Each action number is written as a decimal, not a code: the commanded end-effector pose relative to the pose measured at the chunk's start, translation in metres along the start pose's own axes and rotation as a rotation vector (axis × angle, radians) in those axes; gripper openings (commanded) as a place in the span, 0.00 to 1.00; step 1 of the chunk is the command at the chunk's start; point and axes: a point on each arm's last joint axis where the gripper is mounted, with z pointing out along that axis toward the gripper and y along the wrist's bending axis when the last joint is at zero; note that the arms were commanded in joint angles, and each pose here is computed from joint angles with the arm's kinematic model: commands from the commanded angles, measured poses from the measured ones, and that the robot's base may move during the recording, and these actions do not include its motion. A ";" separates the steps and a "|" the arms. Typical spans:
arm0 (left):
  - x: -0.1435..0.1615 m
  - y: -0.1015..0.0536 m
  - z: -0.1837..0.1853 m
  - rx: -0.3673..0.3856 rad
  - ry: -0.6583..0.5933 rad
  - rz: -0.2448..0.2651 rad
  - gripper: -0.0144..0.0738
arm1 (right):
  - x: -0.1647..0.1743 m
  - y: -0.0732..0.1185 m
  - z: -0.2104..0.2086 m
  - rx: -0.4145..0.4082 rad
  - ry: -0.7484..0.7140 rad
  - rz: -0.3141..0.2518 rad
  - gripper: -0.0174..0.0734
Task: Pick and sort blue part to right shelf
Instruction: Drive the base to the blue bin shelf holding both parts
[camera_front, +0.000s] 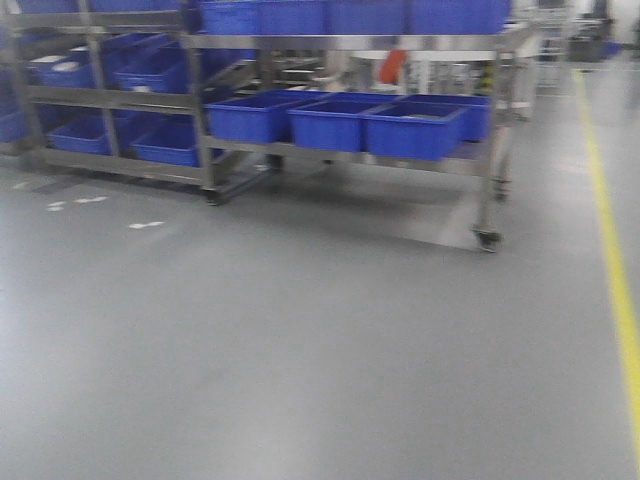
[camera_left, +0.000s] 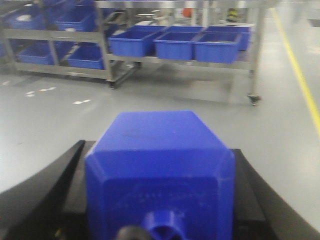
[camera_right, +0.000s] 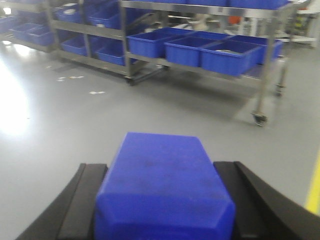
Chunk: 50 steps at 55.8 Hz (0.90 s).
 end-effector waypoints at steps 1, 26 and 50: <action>-0.016 -0.001 0.000 0.008 -0.094 -0.004 0.54 | -0.015 0.001 -0.005 -0.015 -0.117 -0.027 0.41; -0.016 -0.001 0.000 0.008 -0.094 -0.004 0.54 | -0.015 0.001 -0.005 -0.015 -0.118 -0.028 0.41; -0.016 -0.001 0.000 0.008 -0.094 -0.004 0.54 | -0.015 0.001 -0.005 -0.015 -0.118 -0.028 0.41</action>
